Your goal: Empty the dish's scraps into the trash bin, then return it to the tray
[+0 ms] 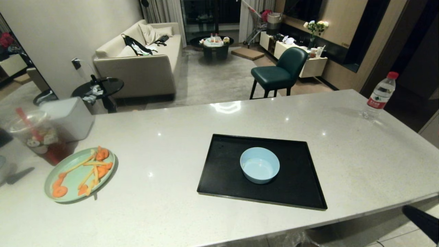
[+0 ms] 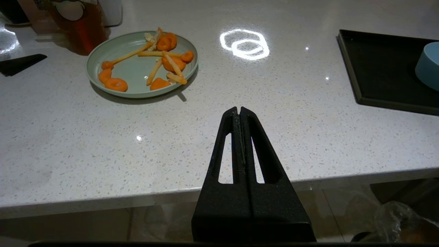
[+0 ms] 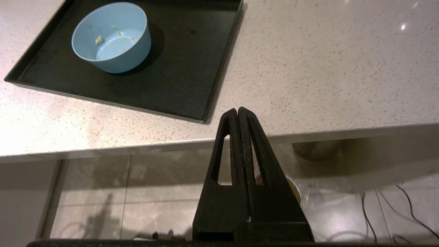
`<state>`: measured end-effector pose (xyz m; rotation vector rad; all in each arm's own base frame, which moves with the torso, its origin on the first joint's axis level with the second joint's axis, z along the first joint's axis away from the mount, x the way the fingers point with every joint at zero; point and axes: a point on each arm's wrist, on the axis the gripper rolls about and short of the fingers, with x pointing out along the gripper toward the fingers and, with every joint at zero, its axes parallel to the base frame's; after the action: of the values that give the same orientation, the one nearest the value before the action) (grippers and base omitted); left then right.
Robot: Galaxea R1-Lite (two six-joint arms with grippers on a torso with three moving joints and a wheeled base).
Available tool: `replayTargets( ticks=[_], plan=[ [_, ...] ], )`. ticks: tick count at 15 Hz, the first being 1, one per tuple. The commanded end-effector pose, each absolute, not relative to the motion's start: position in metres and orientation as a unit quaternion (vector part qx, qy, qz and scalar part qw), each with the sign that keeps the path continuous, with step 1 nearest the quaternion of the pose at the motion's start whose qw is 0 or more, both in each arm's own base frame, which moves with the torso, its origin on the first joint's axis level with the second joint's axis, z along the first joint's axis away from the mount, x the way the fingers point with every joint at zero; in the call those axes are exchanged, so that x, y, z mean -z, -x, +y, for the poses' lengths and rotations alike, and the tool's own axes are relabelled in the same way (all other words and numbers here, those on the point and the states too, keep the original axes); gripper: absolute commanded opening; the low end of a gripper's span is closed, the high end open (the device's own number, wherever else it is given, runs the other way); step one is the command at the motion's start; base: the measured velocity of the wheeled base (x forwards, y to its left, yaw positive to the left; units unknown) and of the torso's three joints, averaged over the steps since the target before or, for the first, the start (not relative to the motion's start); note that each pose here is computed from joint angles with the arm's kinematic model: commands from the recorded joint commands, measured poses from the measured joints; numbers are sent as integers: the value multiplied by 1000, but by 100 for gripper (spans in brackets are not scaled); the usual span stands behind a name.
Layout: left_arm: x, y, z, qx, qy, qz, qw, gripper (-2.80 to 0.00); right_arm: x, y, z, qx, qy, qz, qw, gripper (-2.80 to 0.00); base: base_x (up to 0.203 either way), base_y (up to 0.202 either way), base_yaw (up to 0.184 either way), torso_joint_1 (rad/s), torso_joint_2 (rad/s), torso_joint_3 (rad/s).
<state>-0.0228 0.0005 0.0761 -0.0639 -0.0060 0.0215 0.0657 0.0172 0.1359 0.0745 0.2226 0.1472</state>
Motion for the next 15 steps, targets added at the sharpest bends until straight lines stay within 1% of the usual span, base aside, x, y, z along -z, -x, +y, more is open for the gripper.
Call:
replayTargets(
  ticks=[1, 7, 11, 15],
  plan=[
    [-76, 23, 1, -11, 32, -3, 999, -280, -125, -53, 6, -52, -44, 81, 994, -280, 0, 0, 0, 0, 0, 0],
    [-76, 23, 1, -11, 32, -3, 999, -280, -93, -3, 1, -12, -20, 74, 997, -280, 0, 0, 0, 0, 0, 0],
    [-76, 23, 1, -11, 32, -3, 999, -280, -84, 9, -1, 14, 8, 54, 998, -280, 0, 0, 0, 0, 0, 0],
    [-76, 23, 1, -11, 32, -3, 999, -280, -82, 22, -1, 9, 19, -26, 999, -280, 0, 0, 0, 0, 0, 0]
  ],
)
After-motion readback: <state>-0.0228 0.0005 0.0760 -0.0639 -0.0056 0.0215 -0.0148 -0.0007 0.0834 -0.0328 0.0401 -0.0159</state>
